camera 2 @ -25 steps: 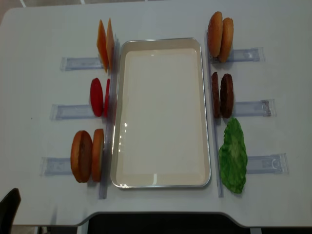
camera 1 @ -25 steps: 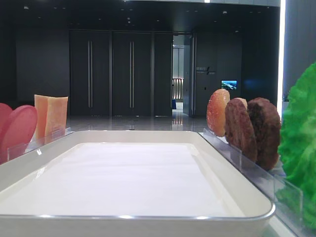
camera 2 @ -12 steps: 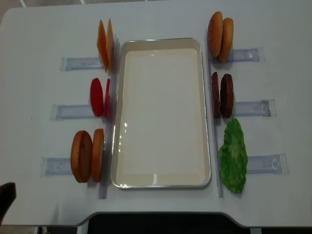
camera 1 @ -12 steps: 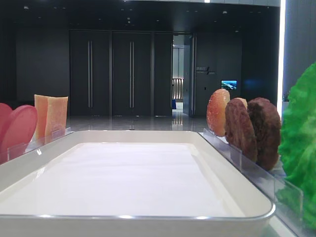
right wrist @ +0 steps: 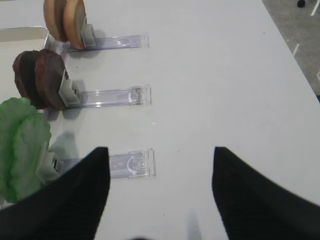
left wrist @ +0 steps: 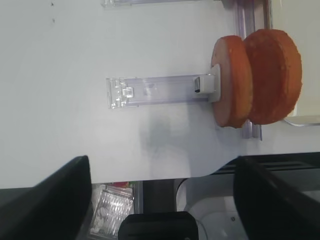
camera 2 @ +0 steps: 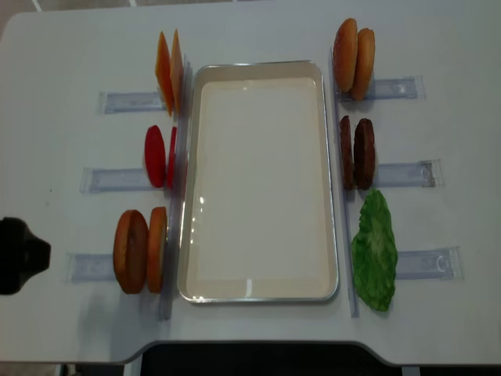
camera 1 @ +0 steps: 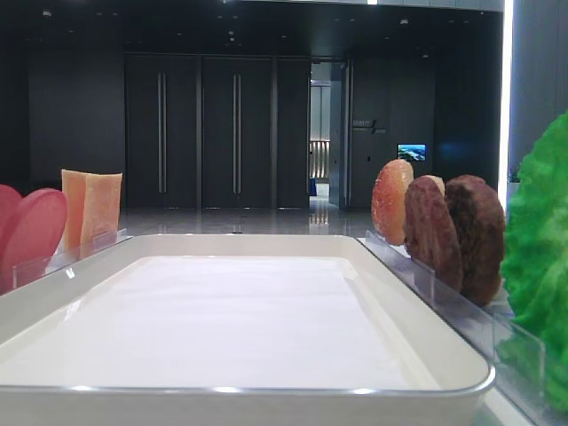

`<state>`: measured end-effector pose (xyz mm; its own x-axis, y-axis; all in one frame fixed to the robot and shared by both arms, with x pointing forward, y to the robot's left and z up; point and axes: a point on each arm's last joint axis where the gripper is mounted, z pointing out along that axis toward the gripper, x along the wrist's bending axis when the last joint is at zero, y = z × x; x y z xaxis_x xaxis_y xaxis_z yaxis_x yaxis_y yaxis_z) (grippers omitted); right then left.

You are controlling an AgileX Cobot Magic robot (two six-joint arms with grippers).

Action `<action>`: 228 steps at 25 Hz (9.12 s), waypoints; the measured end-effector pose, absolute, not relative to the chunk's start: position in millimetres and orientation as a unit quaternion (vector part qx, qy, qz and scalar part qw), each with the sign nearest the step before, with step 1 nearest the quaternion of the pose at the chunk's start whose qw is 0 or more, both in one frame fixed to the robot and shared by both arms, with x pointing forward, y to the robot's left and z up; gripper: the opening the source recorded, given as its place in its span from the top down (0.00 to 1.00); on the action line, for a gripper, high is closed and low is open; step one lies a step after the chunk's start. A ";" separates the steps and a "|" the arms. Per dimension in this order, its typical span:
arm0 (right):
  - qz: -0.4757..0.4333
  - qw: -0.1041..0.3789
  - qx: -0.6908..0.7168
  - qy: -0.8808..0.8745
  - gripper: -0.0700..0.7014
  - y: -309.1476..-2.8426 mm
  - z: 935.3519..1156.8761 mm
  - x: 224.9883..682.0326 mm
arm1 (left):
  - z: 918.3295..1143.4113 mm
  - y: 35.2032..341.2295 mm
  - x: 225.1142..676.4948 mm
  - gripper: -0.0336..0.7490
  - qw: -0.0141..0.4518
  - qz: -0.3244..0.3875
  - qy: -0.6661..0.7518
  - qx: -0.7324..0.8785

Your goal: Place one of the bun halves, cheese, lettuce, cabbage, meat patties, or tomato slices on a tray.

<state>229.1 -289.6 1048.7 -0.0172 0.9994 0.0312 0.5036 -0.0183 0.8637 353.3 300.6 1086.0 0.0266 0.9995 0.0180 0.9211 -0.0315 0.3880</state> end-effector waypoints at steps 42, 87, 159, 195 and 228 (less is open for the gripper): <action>0.365 0.340 0.613 0.613 0.36 -289.6 1048.7 229.1 | 1008.0 164.6 438.8 0.13 0.087 0.051 0.691 0.716; 0.365 0.340 0.613 0.612 0.36 -289.6 1048.7 229.1 | 978.6 161.4 446.9 0.65 0.007 0.059 0.679 0.732; 0.365 0.340 0.613 0.612 0.36 -289.6 1048.7 229.1 | 956.6 105.3 480.5 0.78 0.234 -0.109 0.671 0.695; 0.365 0.340 0.613 0.612 0.36 -289.6 1048.7 229.1 | 946.8 121.4 479.8 0.20 0.162 -0.109 0.678 0.709; 0.365 0.340 0.613 0.612 0.36 -289.6 1048.7 229.1 | 1057.8 141.0 472.8 0.20 0.086 -0.045 0.621 0.778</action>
